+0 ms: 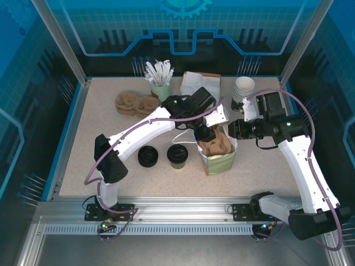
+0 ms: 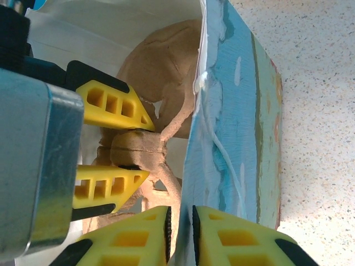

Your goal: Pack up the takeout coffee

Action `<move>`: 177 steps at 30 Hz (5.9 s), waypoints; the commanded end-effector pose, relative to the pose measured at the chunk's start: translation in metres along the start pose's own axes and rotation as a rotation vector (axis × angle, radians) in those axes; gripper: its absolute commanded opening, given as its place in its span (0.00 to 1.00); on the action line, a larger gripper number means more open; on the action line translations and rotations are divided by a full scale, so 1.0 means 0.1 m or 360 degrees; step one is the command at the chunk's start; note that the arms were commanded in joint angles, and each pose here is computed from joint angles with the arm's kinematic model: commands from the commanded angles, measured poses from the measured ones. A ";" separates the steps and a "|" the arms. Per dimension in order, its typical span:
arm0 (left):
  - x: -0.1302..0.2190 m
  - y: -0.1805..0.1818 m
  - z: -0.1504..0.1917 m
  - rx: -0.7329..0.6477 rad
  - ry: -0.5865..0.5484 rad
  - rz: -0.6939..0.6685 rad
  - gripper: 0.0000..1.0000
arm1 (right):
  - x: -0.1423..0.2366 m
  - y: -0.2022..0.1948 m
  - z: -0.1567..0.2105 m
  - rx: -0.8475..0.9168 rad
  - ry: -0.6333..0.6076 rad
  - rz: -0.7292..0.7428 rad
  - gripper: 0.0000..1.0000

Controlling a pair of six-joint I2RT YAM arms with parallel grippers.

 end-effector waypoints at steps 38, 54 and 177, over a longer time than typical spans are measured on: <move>-0.51 -0.05 0.11 -0.0117 0.0105 0.0115 0.35 | 0.10 0.00 0.18 -0.0051 -0.0087 0.0085 0.00; -0.70 -0.05 0.11 -0.0109 0.0149 0.0182 0.35 | 0.17 -0.03 0.20 -0.0010 -0.0113 0.0329 0.00; 0.77 0.06 -0.04 0.1334 -0.0424 -0.0416 0.55 | 0.23 -0.12 0.62 -0.0613 -0.0765 -0.0206 0.00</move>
Point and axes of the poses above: each hand's point on the last joint's axis, 136 mm out from that joint toward the fingers, its own x axis back along the fingers, its own y axis along the line the jaws close on, z = x × y, the point moved 10 cm from there along x, back along the fingers, and after that the axes turned 3 degrees about -x, right-handed, at the moved point
